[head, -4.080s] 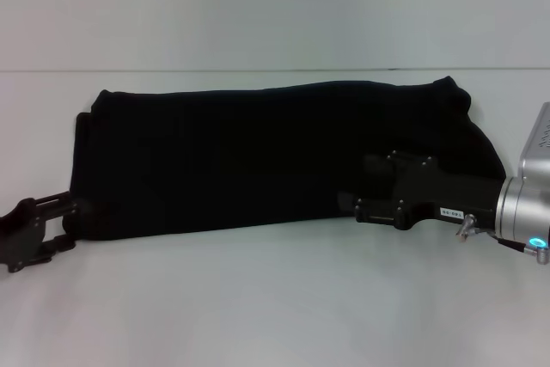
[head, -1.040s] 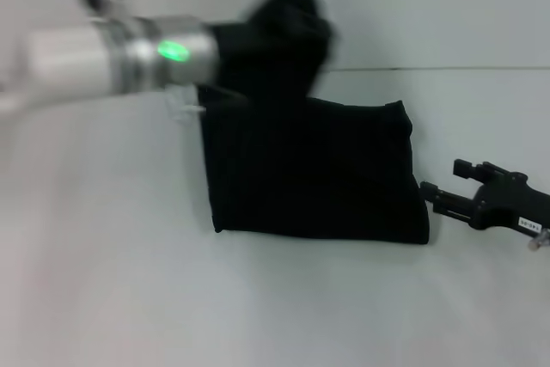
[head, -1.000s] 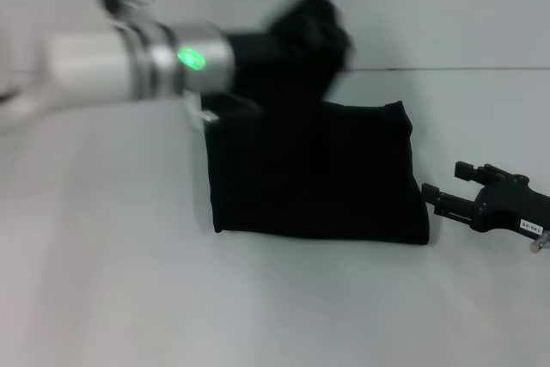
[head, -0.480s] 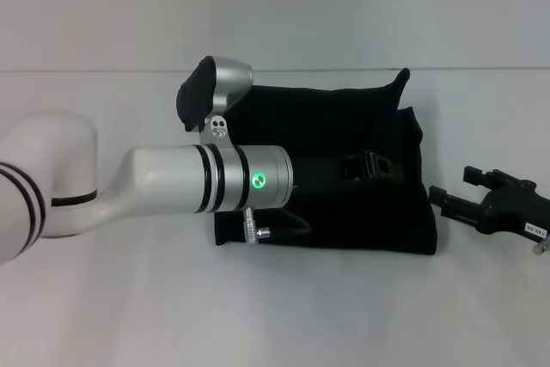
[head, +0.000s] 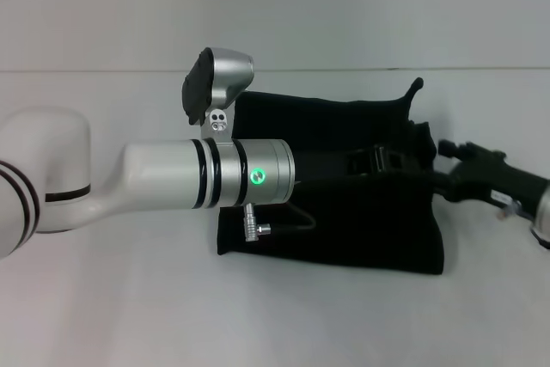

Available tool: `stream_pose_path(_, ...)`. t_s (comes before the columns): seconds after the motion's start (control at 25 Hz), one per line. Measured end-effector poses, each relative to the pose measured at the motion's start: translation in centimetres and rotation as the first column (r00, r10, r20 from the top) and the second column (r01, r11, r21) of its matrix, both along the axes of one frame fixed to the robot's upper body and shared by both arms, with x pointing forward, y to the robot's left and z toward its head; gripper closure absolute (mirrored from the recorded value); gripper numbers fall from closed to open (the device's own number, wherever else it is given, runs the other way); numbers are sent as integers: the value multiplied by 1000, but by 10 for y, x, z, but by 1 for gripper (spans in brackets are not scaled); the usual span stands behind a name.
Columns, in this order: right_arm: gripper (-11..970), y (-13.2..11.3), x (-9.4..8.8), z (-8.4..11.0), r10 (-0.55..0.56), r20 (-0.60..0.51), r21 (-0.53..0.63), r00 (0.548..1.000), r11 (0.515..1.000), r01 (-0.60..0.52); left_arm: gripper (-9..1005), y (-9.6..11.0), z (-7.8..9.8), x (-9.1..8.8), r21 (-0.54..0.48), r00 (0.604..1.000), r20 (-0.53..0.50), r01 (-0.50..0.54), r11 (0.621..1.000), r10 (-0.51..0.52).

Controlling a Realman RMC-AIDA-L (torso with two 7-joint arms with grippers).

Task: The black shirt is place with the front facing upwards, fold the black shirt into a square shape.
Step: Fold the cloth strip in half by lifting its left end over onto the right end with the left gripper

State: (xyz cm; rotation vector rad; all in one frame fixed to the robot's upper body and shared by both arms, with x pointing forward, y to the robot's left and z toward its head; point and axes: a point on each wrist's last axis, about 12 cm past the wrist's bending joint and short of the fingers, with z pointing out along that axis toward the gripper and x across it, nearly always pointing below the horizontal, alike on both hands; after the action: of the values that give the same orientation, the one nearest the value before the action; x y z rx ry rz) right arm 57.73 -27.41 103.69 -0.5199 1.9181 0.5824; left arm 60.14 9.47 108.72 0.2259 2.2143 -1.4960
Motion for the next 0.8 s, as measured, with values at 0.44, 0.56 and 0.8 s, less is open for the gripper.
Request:
stream_pose_path(0.44, 119, 13, 21, 8, -13, 6, -35, 1000, 999, 13, 951, 11, -4, -5, -18, 1000, -8, -5, 1000, 5)
stream_pose_path(0.56, 119, 13, 25, 9, -28, 9, -54, 1000, 998, 29, 951, 12, -3, -5, -23, 1000, -4, 4, 1000, -4)
stream_pose_path(0.8, 119, 15, 42, 16, -95, 24, -79, 995, 992, 96, 951, 10, -2, -12, -23, 997, 3, 77, 997, -77)
